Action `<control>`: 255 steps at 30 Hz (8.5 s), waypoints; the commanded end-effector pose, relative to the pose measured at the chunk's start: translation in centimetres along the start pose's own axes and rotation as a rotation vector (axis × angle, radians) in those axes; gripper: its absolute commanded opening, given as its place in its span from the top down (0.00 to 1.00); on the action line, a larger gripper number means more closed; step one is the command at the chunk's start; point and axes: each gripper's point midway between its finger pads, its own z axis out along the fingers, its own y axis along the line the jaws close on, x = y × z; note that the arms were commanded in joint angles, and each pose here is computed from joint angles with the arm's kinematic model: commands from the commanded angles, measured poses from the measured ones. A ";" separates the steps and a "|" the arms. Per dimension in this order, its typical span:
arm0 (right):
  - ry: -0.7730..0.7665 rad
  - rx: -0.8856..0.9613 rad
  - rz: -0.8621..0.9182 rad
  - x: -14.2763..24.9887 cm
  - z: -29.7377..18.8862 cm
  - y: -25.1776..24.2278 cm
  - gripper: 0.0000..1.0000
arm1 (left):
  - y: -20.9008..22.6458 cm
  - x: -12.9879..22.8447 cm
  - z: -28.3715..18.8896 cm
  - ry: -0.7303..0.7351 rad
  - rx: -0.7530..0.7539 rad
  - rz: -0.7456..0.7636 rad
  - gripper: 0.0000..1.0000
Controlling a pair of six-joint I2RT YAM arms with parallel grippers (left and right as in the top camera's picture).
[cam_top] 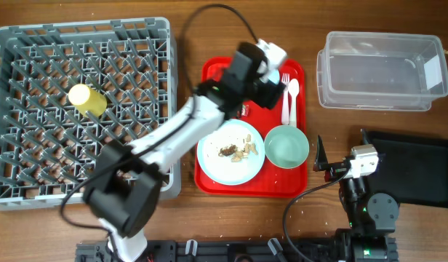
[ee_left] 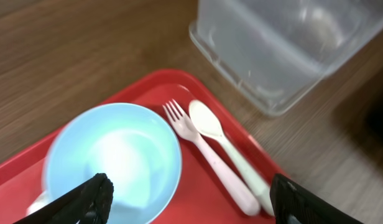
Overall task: Sort waste into correct bins and load items into the dishwasher rack
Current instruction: 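Move the left gripper back to the tray and grasp the light-blue bowl, then carry the light-blue bowl to the rack and set it down, then move the left gripper back over the tray toward the mint-green bowl, then grasp the mint-green bowl with the left gripper and lift it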
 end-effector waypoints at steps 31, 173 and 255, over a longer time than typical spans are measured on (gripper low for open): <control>-0.006 0.010 -0.012 -0.1 0.0 -0.1 0.00 | 1.3 2.7 4.5 0.028 -0.117 0.026 0.96; -0.006 0.010 -0.012 -0.1 0.0 -0.1 0.00 | -6.0 7.3 -2.7 0.336 0.039 -0.335 0.35; -0.006 0.010 -0.012 -0.1 0.0 -0.1 0.00 | -4.0 1.9 -1.6 0.101 -0.123 0.065 0.49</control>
